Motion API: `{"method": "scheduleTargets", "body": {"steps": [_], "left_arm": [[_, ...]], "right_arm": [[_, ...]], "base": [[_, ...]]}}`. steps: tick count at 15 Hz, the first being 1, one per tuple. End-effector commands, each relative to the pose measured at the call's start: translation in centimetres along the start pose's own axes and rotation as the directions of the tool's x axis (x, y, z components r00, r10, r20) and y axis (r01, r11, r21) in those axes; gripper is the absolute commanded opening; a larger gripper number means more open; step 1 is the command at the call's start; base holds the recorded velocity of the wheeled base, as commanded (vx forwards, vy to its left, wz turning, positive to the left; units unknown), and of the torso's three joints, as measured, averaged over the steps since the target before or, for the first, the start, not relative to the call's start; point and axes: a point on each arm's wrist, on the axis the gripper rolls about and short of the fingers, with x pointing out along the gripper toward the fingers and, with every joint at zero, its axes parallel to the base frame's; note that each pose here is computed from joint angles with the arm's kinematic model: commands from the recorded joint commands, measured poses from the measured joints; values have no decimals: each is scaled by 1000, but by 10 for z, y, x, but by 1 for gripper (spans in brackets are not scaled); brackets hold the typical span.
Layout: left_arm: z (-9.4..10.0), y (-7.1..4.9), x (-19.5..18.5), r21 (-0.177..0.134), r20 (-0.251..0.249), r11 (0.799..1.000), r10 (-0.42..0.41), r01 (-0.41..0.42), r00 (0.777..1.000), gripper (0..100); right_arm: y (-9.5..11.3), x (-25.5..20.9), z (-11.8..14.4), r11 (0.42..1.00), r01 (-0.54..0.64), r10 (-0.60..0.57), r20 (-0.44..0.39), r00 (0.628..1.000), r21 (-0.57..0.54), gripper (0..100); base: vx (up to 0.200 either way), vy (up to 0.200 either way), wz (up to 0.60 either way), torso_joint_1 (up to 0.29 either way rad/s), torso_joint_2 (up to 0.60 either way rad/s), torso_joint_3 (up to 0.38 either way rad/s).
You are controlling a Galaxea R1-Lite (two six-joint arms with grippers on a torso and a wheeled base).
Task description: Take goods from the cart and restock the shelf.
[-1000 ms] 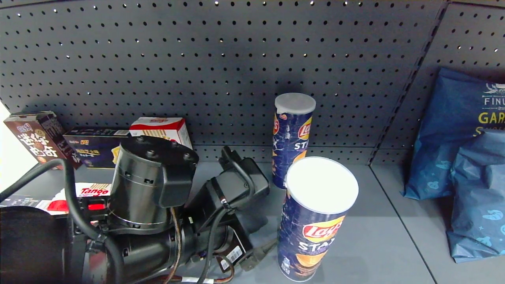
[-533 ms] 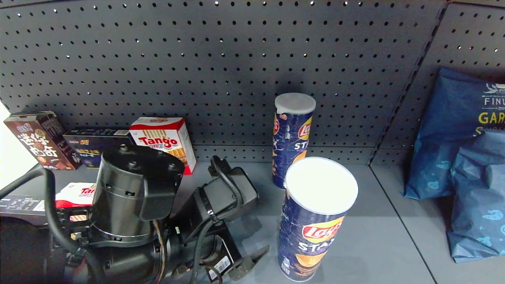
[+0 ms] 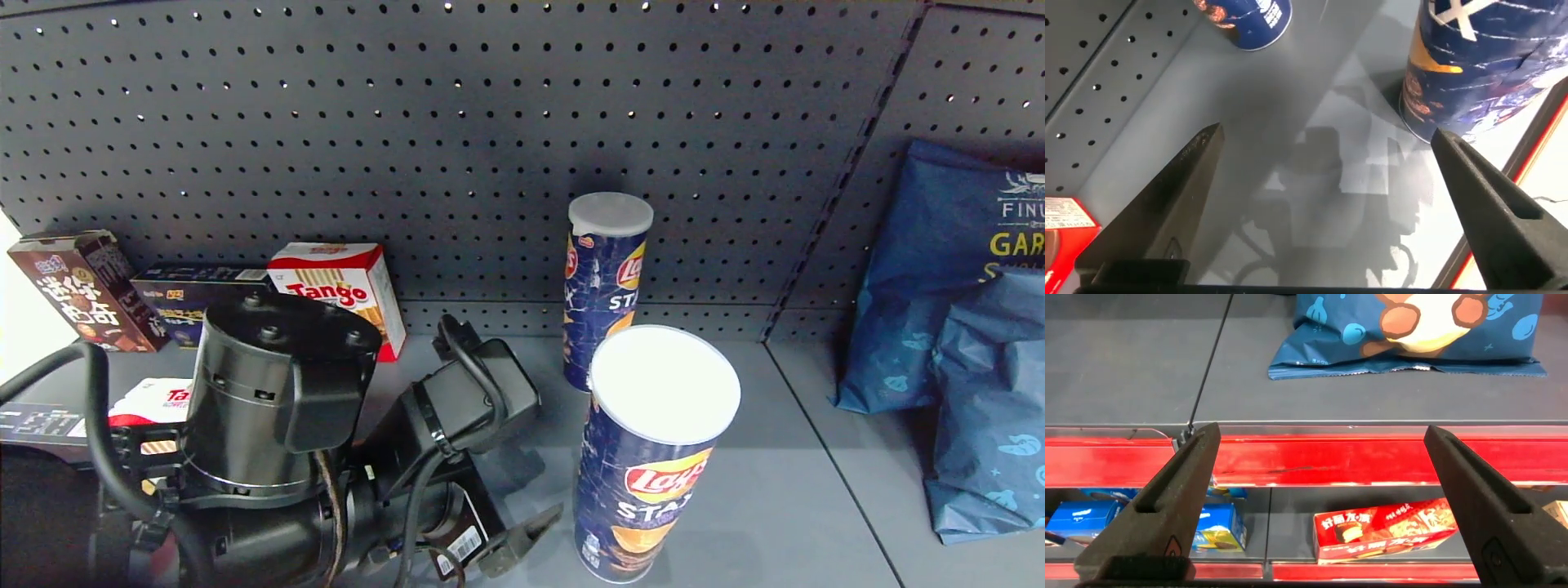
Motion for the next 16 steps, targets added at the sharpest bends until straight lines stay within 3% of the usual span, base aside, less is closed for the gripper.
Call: {"method": "scheduleTargets", "body": {"steps": [1,3,4,5,6,7,10,11,13,15,16], "left_arm": [[-6,1,-8,-13,-7,1000,8,-8,1000,100],[0,10,-30,-53,56,997,55,-52,997,100],[5,24,-44,-80,99,990,124,-116,987,100],[14,38,-58,-107,154,979,191,-176,969,100],[19,44,-67,-120,189,971,225,-205,956,100],[31,54,-88,-147,271,954,291,-260,917,100],[34,59,-121,-180,359,931,362,-317,860,100],[33,59,-130,-192,377,922,385,-335,843,100],[23,68,-148,-249,325,845,534,-474,781,100],[12,71,-153,-258,291,813,581,-522,760,100],[9,73,-159,-265,283,791,611,-552,739,100]], "right_arm": [[0,0,0,1000,0,0,-1,1000,0,100],[0,0,0,1000,0,0,-1,1000,0,100],[0,0,0,1000,0,0,-1,1000,0,100],[0,0,0,1000,0,0,-1,1000,0,100],[0,0,0,1000,0,0,-1,1000,0,100],[0,0,0,1000,0,0,-1,1000,0,100],[0,0,0,1000,0,0,-1,1000,0,100],[0,0,0,1000,0,0,-1,1000,0,100],[0,0,0,1000,0,0,-1,1000,0,100],[0,0,0,1000,0,0,-1,1000,0,100],[0,0,0,1000,0,0,-1,1000,0,100]], "base": [[0,0,0,0,0,0],[0,0,0,0,0,0],[0,0,0,0,0,0],[0,0,0,0,0,0],[0,0,0,0,0,0],[0,0,0,0,0,0],[0,0,0,0,0,0],[0,0,0,0,0,0],[0,0,0,0,0,0],[0,0,0,0,0,0],[0,0,0,0,0,0]]}}
